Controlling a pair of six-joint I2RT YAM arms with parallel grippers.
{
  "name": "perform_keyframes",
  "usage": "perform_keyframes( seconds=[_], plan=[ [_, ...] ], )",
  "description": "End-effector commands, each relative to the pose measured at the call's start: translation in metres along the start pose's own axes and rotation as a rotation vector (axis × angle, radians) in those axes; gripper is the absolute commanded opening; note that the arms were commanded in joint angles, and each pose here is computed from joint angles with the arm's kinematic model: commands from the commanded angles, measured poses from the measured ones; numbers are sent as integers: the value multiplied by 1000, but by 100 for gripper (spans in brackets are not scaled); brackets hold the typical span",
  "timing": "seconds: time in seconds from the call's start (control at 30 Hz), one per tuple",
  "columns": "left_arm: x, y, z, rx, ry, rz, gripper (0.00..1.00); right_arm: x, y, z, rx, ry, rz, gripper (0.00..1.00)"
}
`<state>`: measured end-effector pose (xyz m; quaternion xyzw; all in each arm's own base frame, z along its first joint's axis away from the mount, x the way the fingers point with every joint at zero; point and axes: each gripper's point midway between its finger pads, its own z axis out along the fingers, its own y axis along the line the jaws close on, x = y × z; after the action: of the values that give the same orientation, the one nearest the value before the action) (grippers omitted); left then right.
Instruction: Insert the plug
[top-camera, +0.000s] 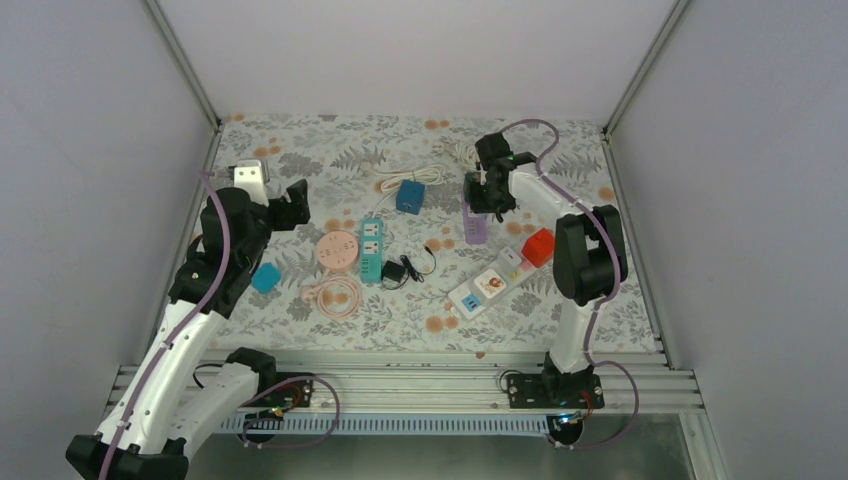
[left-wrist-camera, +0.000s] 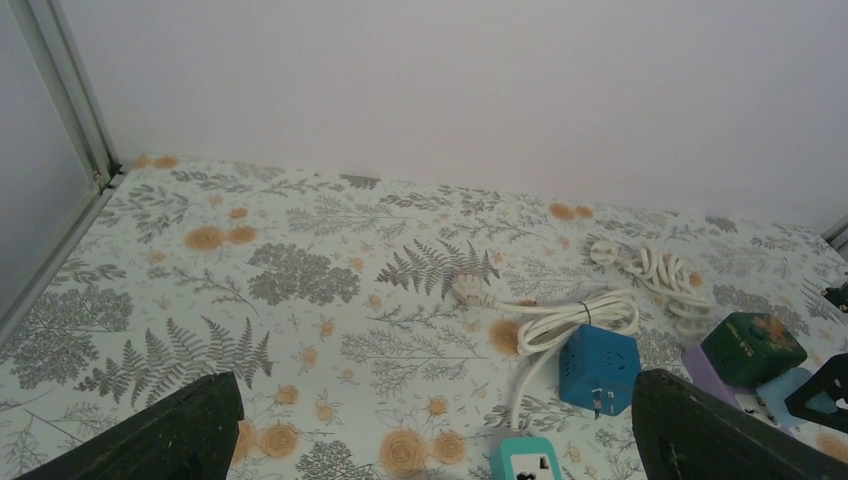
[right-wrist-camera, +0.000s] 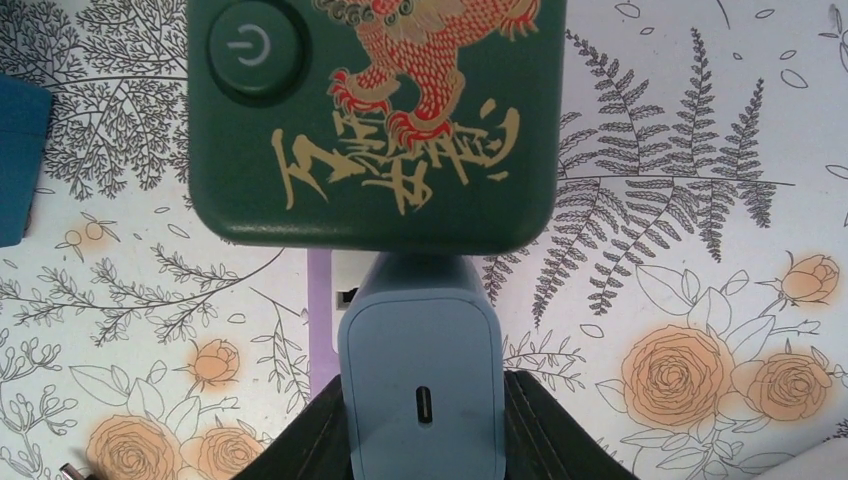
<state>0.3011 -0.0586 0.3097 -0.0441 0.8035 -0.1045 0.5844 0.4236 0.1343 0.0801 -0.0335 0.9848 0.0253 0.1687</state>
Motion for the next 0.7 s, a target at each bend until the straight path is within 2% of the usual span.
perform_keyframes(
  seconds=[0.0,0.53,0.67],
  plan=[
    [1,3,0,-12,-3,10,97,18,-14,16,66,81,19,19],
    [2,6,-1,-27,-3,15,97,46,-26,53,171,216,7,20],
    [3,7,0,-33,2,16,97,46,-26,56,174,213,7,22]
  ],
)
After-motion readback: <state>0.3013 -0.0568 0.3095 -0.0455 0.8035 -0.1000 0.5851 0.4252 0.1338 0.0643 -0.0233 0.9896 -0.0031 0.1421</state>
